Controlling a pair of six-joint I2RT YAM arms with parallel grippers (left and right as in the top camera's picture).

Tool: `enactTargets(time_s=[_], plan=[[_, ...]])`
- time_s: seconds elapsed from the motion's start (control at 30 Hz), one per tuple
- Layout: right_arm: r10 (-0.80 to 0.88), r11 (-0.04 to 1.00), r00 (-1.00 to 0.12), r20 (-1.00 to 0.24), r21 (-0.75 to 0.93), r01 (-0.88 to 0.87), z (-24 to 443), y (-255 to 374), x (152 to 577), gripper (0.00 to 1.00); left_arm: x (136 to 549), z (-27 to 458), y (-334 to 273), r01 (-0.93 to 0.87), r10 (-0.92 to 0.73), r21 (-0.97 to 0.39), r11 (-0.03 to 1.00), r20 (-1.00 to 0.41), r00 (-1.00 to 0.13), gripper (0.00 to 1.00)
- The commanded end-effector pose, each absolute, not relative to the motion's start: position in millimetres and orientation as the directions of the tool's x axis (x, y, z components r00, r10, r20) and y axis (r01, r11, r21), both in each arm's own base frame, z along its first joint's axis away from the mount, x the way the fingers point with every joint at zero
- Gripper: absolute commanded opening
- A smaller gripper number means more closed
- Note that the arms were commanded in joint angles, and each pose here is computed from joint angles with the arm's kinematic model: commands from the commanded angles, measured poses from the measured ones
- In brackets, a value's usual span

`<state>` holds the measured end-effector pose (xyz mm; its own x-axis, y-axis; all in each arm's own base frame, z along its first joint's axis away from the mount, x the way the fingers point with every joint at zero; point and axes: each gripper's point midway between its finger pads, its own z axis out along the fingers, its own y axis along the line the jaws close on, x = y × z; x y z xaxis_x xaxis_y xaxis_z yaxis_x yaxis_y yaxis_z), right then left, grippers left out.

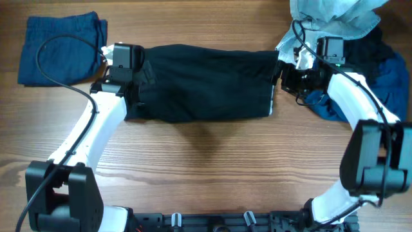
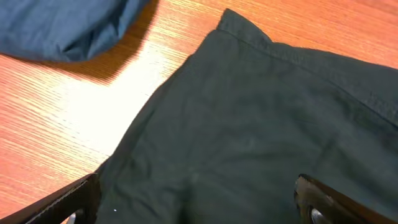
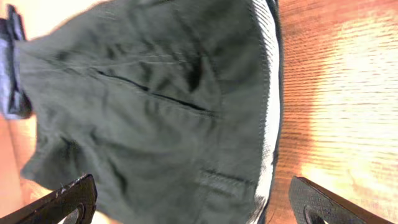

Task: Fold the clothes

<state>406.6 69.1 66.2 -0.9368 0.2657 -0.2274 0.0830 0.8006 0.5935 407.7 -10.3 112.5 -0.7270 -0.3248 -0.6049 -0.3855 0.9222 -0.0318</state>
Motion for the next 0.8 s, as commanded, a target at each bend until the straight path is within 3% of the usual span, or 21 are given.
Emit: enactTargets(time_s=[0.0, 0.47, 0.53, 0.6, 0.67, 0.77], plan=[[0.225, 0.82, -0.955, -0.195, 0.568, 0.077, 30, 66, 404, 0.99, 408, 111, -12, -0.354, -0.303, -0.033, 0.934, -0.596, -0.744, 0.99], [0.118, 0.709, -0.989, -0.087, 0.705, 0.022, -24, 122, 393, 0.99, 408, 110, -15, -0.345, -0.304, -0.046, 0.937, -0.589, -0.749, 0.99], [0.107, 0.709, -0.991, -0.08, 0.705, 0.02, -29, 134, 392, 0.93, 408, 110, -15, -0.345, -0.304, -0.045, 0.937, -0.588, -0.749, 1.0], [0.101, 0.706, -0.99, -0.095, 0.708, 0.004, -28, 142, 395, 0.73, 407, 109, -15, -0.346, -0.304, -0.043, 0.937, -0.585, -0.752, 1.0], [0.11, 0.703, -0.989, -0.096, 0.711, 0.009, -27, 144, 397, 0.44, 407, 106, -15, -0.346, -0.303, -0.039, 0.937, -0.579, -0.757, 1.0], [0.108, 0.703, -0.989, -0.1, 0.711, 0.005, -27, 144, 397, 0.17, 406, 99, -15, -0.347, -0.302, -0.03, 0.937, -0.566, -0.767, 1.0]])
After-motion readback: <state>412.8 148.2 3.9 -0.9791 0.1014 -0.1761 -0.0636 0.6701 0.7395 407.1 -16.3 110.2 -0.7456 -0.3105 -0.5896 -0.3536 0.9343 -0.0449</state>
